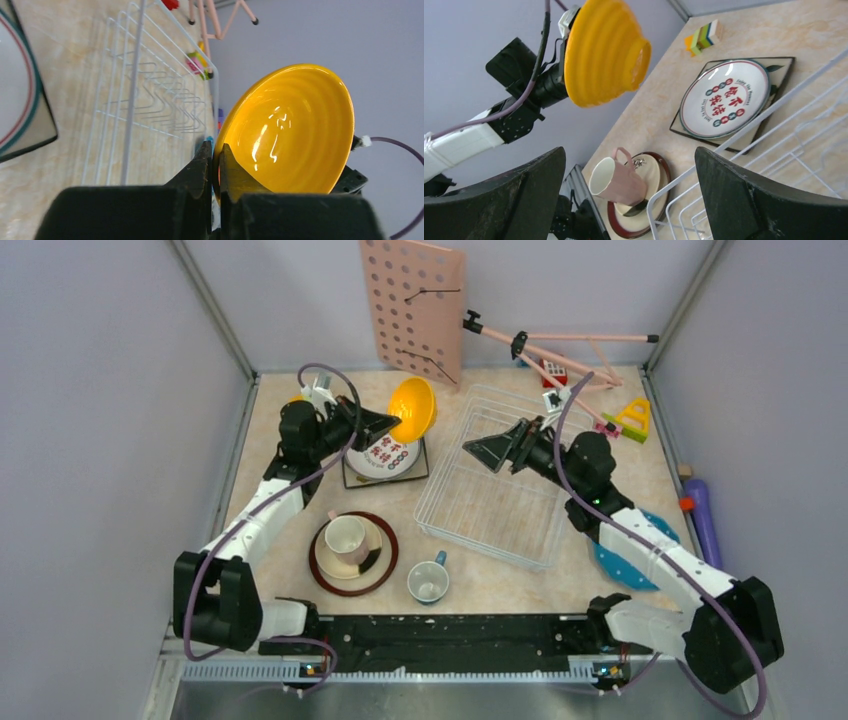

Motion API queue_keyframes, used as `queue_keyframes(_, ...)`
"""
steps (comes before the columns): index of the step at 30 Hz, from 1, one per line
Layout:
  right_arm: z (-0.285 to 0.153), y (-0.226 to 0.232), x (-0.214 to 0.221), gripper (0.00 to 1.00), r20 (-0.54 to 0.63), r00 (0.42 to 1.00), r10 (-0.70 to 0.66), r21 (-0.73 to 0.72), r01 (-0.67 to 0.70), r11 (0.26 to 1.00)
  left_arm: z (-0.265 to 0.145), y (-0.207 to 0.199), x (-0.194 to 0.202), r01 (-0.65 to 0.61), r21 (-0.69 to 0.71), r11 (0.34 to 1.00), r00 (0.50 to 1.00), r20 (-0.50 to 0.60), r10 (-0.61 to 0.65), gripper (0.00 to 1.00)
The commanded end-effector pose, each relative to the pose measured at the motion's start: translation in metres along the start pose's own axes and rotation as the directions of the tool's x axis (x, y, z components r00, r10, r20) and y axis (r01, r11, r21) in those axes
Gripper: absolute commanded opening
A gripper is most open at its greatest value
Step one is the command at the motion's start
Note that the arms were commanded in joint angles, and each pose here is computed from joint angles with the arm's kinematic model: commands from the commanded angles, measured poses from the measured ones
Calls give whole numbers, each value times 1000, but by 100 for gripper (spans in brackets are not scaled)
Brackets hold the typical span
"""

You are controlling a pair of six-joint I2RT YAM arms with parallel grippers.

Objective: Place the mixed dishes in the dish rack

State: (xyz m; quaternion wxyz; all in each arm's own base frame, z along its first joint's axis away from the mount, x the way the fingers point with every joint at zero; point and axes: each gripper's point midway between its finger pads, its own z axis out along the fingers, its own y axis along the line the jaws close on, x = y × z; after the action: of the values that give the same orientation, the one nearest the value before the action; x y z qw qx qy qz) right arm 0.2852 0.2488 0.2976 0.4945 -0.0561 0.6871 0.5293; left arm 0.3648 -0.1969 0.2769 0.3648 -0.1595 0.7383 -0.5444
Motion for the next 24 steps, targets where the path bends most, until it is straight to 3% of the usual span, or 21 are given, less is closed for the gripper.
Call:
queue_keyframes(1,19,51,-22,99,136,988,-67,-146,87,985,-10,-53,12,31,205,978,998,-54,-20,0)
queue_keyframes(4,31,52,-21,99,166,980,-106,-93,122,988,-8,-56,19,43,211,977,996,-83,-26,0)
queue_keyframes(12,57,62,-14,99,150,985,-80,-140,101,985,-8,-57,30,57,215,975,993,-117,-32,0)
queue_keyframes(24,52,77,-21,99,210,973,-98,-161,133,978,-3,-56,43,86,223,971,987,-153,-53,0)
